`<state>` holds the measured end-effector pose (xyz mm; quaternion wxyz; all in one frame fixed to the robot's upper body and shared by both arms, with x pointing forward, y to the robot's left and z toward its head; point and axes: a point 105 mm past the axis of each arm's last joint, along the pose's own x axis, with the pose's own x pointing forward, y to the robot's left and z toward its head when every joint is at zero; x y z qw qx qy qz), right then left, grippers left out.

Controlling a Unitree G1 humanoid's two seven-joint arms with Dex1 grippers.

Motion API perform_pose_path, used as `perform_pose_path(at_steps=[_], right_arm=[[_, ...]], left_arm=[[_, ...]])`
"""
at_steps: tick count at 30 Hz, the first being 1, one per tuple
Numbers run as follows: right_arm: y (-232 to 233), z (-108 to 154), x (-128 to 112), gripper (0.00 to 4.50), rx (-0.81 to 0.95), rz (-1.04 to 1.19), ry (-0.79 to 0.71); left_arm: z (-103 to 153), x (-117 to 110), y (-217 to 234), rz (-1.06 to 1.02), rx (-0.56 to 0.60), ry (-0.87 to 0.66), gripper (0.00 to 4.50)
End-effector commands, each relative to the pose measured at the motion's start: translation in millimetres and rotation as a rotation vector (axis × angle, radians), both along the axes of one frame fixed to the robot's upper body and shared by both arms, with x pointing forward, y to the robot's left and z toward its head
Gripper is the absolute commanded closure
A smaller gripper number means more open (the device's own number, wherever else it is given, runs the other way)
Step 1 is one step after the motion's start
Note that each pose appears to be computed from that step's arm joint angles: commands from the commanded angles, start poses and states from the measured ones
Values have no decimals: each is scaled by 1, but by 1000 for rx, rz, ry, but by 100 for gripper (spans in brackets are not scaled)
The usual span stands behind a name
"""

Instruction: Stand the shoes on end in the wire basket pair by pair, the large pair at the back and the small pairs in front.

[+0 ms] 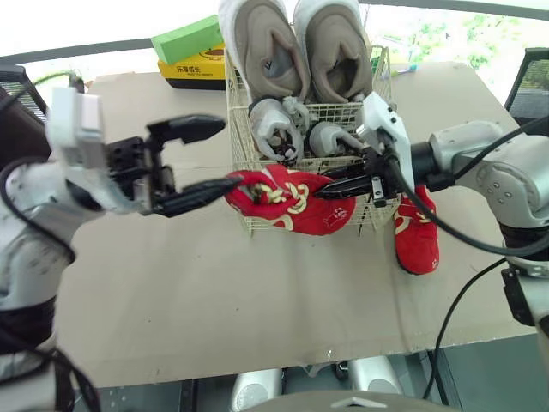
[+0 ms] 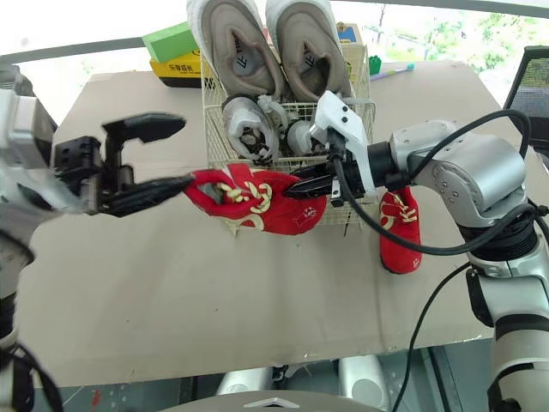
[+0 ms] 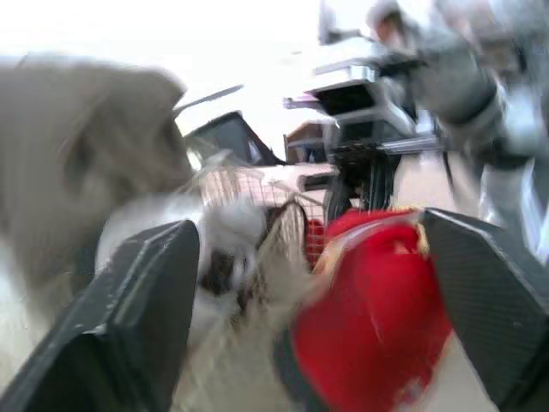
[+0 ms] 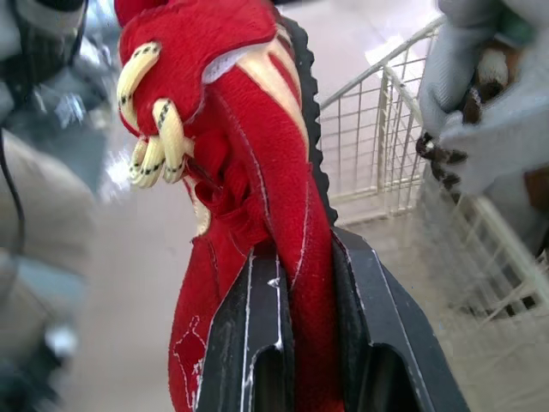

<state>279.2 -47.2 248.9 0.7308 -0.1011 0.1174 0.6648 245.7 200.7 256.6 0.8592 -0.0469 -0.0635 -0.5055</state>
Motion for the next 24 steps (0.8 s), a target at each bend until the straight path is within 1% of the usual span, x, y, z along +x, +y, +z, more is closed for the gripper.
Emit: perform_pose_path(at_steps=[1, 3, 4, 5, 6, 8, 9, 12, 17, 19, 20, 21, 22, 23, 24], right_arm=[[-5, 24, -9, 450, 109, -13, -24], [-6, 27, -10, 450, 147, -31, -11], [-5, 28, -11, 450, 161, -36, -7], [-4, 29, -12, 450, 172, -40, -4], [-2, 28, -13, 450, 179, -41, -1], [2, 27, -16, 450, 192, -42, 4], [4, 26, -17, 450, 195, -43, 6], [8, 23, -17, 450, 205, -56, 14], [7, 22, -16, 450, 224, -97, 21], [6, 21, -15, 450, 236, -115, 28], [5, 19, -16, 450, 239, -120, 27], [5, 18, -16, 450, 244, -125, 9], [4, 18, -17, 381, 254, -129, -15], [4, 19, -18, 360, 275, -126, -28], [2, 19, -20, 321, 292, -123, -37]], left_arm=[[-14, -28, -8, -2, -155, 221, 7], [-27, -37, -22, 13, -234, 309, 7], [-33, -40, -31, 8, -243, 344, 7], [-40, -41, -40, 18, -238, 368, 7], [-43, -39, -48, 27, -257, 373, 7], [-44, -35, -62, 20, -333, 401, 7], [-45, -33, -68, 23, -341, 407, 7], [-48, -25, -76, 30, -377, 413, 84], [-44, -17, -73, 34, -398, 395, 312], [-40, -14, -70, 22, -383, 370, 402], [-37, -10, -68, 26, -362, 345, 435], [-34, -5, -65, 29, -344, 318, 438], [-29, -2, -61, 30, -333, 295, 438], [-24, 2, -59, 27, -319, 272, 438], [-21, 5, -57, 25, -285, 245, 438]])
